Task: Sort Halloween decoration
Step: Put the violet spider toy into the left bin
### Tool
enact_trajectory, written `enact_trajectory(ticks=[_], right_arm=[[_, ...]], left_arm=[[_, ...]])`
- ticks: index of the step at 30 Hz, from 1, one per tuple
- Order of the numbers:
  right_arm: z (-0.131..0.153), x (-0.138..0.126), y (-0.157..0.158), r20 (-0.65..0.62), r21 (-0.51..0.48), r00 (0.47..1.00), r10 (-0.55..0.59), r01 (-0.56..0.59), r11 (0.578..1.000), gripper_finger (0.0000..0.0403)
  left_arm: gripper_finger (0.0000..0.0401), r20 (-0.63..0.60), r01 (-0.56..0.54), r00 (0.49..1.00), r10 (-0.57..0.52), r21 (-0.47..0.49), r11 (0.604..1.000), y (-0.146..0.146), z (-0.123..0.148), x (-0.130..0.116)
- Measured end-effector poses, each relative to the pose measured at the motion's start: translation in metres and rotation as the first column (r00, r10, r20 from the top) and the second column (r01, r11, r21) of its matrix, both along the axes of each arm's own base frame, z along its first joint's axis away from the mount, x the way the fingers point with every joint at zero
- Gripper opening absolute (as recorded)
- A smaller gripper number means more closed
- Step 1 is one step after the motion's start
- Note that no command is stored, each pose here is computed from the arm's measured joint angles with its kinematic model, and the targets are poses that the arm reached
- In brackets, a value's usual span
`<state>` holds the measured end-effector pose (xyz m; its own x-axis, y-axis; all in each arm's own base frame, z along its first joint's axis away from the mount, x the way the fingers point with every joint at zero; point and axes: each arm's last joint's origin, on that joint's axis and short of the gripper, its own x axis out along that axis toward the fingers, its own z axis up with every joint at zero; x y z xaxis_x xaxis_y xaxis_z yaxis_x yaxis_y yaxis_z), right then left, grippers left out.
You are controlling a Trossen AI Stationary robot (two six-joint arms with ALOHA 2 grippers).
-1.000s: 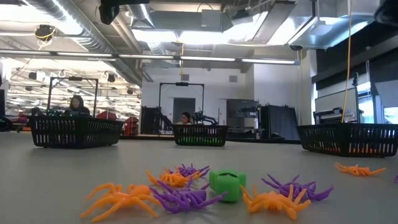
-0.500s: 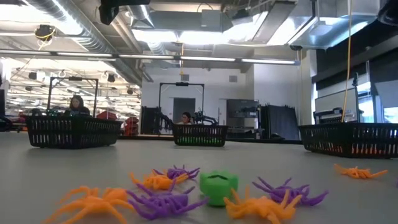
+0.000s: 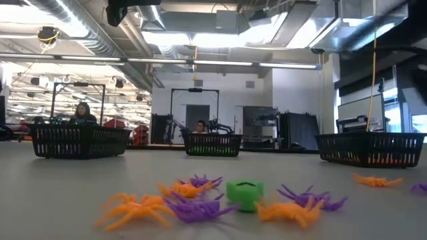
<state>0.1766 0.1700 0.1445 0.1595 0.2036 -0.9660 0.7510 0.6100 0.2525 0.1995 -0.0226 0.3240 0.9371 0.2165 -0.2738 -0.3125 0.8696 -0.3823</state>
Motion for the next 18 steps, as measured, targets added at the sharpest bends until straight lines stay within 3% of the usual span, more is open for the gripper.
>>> enact_trajectory(ticks=[9,18], right_arm=[[0.036,-0.009,0.006,0.173,-0.005,0.985,0.002,-0.002,1.0,0.0138],[0.011,-0.02,0.029,0.101,-0.035,0.995,-0.009,0.013,0.999,0.0138]], left_arm=[[0.0102,0.004,-0.002,1.0,0.002,-0.018,1.0,0.0,0.0,0.0],[0.0102,-0.001,-0.008,1.0,0.008,-0.004,1.0,0.0,0.0,0.0]])
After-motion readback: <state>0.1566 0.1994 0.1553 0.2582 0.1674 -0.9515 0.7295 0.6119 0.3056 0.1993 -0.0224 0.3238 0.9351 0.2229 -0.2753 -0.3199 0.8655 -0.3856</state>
